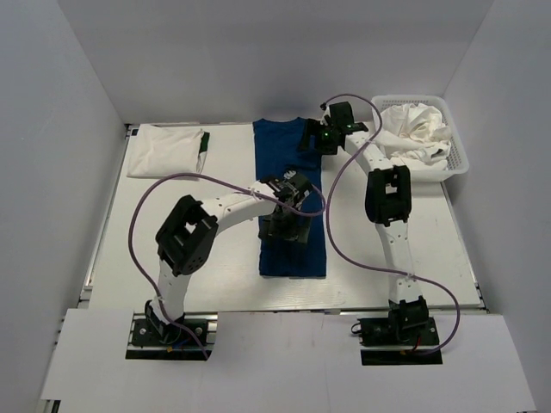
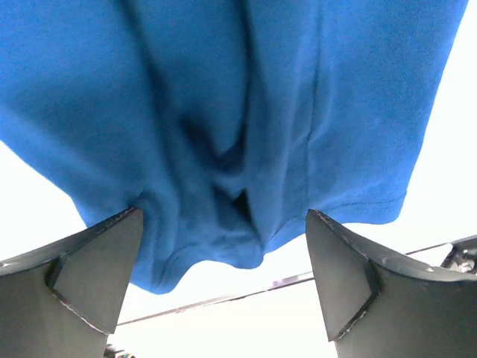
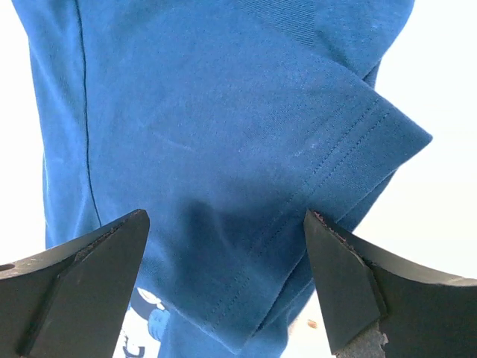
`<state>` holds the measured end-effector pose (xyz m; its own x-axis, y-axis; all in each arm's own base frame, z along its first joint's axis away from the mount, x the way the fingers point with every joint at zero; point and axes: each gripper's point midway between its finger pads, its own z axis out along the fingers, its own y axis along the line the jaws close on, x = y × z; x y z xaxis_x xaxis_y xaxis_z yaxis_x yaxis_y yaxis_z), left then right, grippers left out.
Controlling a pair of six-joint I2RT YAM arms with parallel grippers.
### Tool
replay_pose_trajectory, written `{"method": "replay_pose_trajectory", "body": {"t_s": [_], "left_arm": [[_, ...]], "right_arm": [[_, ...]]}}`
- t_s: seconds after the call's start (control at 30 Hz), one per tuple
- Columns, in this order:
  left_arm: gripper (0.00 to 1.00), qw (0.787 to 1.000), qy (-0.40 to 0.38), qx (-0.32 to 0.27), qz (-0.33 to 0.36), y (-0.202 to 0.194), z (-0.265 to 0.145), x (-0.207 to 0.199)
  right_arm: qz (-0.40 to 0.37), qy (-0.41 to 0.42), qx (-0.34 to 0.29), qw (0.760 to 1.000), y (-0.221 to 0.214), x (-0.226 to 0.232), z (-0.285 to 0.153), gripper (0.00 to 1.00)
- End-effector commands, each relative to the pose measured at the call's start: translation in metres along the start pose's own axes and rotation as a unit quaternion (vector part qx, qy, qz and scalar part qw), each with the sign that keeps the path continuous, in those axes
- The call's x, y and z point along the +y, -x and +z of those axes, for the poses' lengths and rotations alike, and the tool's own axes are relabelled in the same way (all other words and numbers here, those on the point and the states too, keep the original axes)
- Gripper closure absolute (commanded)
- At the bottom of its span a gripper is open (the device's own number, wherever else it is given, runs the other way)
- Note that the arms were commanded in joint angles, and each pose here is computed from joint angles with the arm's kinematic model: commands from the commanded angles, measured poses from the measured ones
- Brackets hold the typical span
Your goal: Fold and stack the t-shirts
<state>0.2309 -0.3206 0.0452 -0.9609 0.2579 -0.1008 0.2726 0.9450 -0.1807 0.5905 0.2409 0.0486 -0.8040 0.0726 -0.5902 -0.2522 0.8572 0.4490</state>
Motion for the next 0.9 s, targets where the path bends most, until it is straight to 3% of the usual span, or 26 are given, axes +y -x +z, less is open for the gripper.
{"method": "replay_pose_trajectory", "body": {"t_s": [0.0,0.03,0.13,0.17,0.2,0.27,0.3,0.33,0.37,0.43,0.47,0.5,0.63,0.87], "left_arm": [[0.0,0.996,0.037,-0.084,-0.017,0.02,-0.06,0.011],[0.0,0.992,0.046,-0.117,-0.026,0.023,-0.084,0.017],[0.0,0.986,0.06,-0.134,-0.074,0.006,-0.101,0.038],[0.0,0.983,0.055,-0.153,-0.089,-0.003,-0.12,0.045],[0.0,0.981,0.07,-0.146,-0.109,-0.016,-0.114,0.06],[0.0,0.972,0.082,-0.155,-0.155,-0.032,-0.12,0.074],[0.0,0.969,0.084,-0.16,-0.166,-0.043,-0.122,0.082],[0.0,0.968,0.083,-0.16,-0.177,-0.049,-0.121,0.085],[0.0,0.966,0.088,-0.153,-0.191,-0.06,-0.116,0.092],[0.0,0.968,0.067,-0.149,-0.191,-0.062,-0.107,0.086],[0.0,0.971,0.058,-0.133,-0.19,-0.068,-0.097,0.086],[0.0,0.972,0.048,-0.132,-0.19,-0.067,-0.093,0.083],[0.06,0.98,0.026,-0.109,-0.164,-0.059,-0.068,0.068],[0.2,0.986,0.021,-0.077,-0.148,-0.049,-0.032,0.057]], "right_arm": [[-0.064,0.044,-0.043,0.996,0.037,0.033,-0.035,0.1],[-0.092,0.062,-0.066,0.992,0.055,0.057,-0.071,0.1],[-0.11,0.066,-0.071,0.989,0.051,0.068,-0.099,0.1],[-0.127,0.069,-0.095,0.985,0.06,0.086,-0.138,0.1],[-0.125,0.062,-0.079,0.987,0.043,0.082,-0.138,0.1],[-0.139,0.06,-0.113,0.982,0.05,0.102,-0.181,0.1],[-0.125,0.051,-0.079,0.988,0.015,0.093,-0.18,0.1],[-0.113,0.045,-0.078,0.99,0.006,0.09,-0.183,0.1],[-0.078,0.019,-0.043,0.996,-0.041,0.076,-0.176,0.1],[-0.072,0.019,-0.051,0.996,-0.055,0.079,-0.193,0.1],[-0.062,0.012,-0.022,0.998,-0.089,0.071,-0.187,0.1],[-0.065,0.031,-0.041,0.997,-0.09,0.087,-0.206,0.1],[-0.039,0.032,0.062,0.997,-0.197,0.074,-0.215,0.1],[0.003,0.058,0.148,0.987,-0.281,0.08,-0.261,0.1]]}}
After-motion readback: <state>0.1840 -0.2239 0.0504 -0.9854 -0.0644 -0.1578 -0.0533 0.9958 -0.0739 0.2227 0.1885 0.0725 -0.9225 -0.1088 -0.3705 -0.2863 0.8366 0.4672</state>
